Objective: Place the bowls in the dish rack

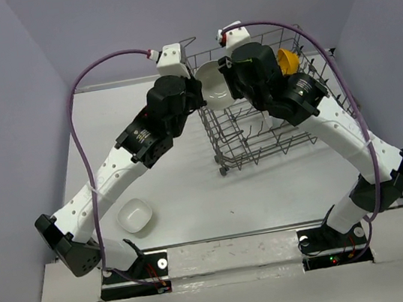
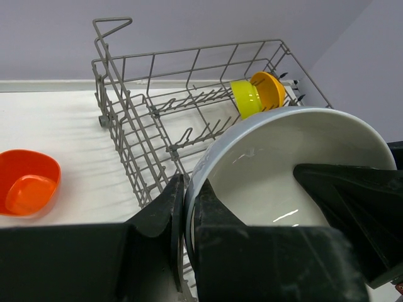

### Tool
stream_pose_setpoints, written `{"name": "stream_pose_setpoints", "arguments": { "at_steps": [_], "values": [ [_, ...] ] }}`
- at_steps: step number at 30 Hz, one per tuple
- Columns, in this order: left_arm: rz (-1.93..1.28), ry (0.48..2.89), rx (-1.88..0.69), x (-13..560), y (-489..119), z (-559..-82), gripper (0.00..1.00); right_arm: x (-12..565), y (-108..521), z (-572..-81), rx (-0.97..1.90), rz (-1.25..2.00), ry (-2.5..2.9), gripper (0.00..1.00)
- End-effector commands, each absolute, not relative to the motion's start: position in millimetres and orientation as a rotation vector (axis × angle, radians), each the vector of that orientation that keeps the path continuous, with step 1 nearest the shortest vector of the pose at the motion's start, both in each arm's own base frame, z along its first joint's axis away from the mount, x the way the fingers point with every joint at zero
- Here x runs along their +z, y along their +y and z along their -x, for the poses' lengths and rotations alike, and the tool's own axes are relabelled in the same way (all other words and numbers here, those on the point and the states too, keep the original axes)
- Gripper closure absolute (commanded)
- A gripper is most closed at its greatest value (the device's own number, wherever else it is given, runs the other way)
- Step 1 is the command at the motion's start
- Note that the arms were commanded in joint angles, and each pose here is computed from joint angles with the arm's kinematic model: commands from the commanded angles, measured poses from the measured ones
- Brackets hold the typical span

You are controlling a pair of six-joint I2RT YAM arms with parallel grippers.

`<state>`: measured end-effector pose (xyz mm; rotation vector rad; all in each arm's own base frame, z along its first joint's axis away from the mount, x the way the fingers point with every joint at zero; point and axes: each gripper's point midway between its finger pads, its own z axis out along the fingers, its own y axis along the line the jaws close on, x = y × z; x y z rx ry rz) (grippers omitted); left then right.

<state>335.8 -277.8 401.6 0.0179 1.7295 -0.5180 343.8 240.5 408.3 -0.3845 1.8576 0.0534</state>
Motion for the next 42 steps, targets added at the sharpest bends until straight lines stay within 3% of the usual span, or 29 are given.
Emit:
{"name": "stream_pose_setpoints", "arguments": {
  "at_steps": [1,11,30,42],
  "values": [
    [0.13,1.484,-0.72,499,-277,-333,1.0,404,251,-332,0.129,0.436,1.876,0.69],
    [0.13,1.501,-0.725,498,-282,-335,1.0,408,250,-324,0.172,0.449,1.869,0.68],
    [0.256,1.272,-0.605,501,-244,-314,1.0,399,260,-324,0.195,0.48,1.899,0.68],
    [0.213,1.371,-0.579,507,-265,-321,1.0,403,258,-320,0.209,0.485,1.886,0.68]
  ]
}}
